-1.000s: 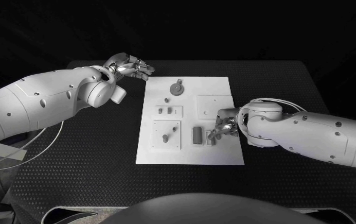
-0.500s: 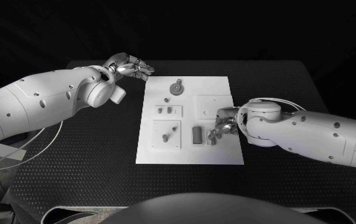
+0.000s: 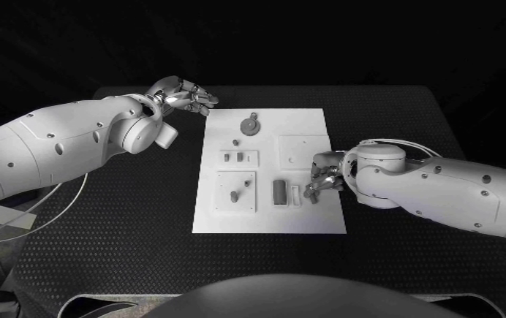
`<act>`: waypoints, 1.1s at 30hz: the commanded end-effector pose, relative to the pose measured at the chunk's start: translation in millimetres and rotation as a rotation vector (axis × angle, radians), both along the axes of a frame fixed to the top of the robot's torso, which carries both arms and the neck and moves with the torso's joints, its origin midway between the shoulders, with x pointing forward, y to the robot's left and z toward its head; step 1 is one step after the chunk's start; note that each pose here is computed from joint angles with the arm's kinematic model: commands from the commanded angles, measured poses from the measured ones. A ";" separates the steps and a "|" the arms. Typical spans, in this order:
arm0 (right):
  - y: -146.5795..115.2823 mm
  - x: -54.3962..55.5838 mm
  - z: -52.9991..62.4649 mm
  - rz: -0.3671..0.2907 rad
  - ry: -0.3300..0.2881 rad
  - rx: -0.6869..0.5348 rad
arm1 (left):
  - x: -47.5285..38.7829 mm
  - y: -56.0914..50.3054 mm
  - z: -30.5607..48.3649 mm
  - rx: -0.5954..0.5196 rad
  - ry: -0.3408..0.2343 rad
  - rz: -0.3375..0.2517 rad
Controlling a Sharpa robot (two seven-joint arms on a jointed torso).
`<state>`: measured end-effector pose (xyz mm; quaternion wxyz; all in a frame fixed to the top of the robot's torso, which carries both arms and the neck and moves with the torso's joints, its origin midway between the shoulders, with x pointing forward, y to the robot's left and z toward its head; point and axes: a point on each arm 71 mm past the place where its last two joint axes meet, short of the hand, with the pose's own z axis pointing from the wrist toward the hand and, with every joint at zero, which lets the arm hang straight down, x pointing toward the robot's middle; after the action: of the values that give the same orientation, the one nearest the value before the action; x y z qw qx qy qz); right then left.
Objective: Assemble the parts on the task board
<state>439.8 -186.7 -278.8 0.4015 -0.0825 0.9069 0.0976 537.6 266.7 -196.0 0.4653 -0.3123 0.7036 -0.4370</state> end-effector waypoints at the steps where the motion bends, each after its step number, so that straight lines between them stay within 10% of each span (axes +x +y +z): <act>1: -11.7 -0.7 -5.4 -0.020 -0.002 -0.076 | -0.7 -1.5 0.5 -0.002 -0.001 -0.017; 24: -14.4 1.5 -1.9 0.059 -0.101 -0.236 | -2.2 -0.1 -1.3 0.002 0.006 -0.017; 33: -9.5 -4.6 -6.8 0.035 0.011 -0.137 | -2.1 -0.5 -1.5 0.002 0.008 -0.020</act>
<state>440.2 -189.6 -274.5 0.4242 -0.1339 0.8941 0.0521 535.9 268.7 -198.2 0.4635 -0.3121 0.7067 -0.4340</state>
